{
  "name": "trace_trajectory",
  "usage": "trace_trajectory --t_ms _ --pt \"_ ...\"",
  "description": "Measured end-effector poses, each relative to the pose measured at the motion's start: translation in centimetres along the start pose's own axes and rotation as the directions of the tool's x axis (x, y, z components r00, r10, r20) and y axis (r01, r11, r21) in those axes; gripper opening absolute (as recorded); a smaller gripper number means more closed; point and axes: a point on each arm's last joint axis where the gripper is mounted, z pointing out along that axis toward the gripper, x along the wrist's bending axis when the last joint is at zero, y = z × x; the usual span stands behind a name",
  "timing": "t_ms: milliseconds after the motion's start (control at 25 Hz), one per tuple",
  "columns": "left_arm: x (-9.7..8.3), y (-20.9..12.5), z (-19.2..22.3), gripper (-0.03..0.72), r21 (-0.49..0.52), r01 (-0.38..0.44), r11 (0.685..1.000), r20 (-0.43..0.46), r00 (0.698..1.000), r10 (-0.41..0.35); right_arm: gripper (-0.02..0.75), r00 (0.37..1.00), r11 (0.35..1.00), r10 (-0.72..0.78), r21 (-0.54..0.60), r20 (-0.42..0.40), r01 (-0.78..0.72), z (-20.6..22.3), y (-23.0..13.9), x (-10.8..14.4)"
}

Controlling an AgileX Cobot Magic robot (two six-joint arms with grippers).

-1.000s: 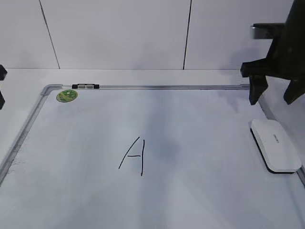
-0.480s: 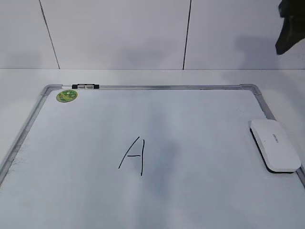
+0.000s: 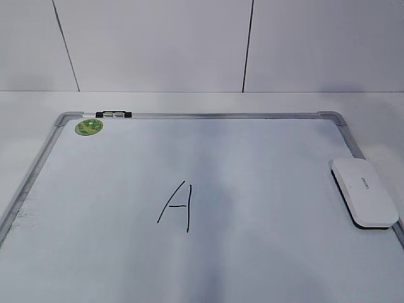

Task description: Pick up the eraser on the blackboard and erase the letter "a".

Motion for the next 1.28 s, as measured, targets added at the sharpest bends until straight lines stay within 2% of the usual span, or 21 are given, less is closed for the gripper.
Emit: trace_trajectory --t_ms 280,640,760,1280 --pt "-1.2 -3.1 -5.4 0.485 -0.157 -0.017 0.987 0.062 0.998 0.027 0.593 0.996 0.994 -0.087 -0.074 -0.037 0.084 -2.7 -4.4 0.4" --pt "-1.9 -8.2 -10.5 0.486 -0.333 -0.074 0.940 0.107 0.988 0.115 0.592 0.996 0.973 -0.073 -0.222 -0.056 0.059 -6.4 -9.2 -1.3" --pt "-1.7 -10.3 -10.7 0.486 -0.350 -0.075 0.934 0.107 0.987 0.120 0.592 0.996 0.968 -0.067 -0.247 -0.066 0.049 -6.7 -10.9 -1.8" --pt "-0.2 -17.9 -5.9 0.486 -0.280 -0.068 0.958 0.122 0.987 0.106 0.592 0.993 0.970 -0.077 -0.238 -0.086 0.054 -4.1 -17.4 -2.7"
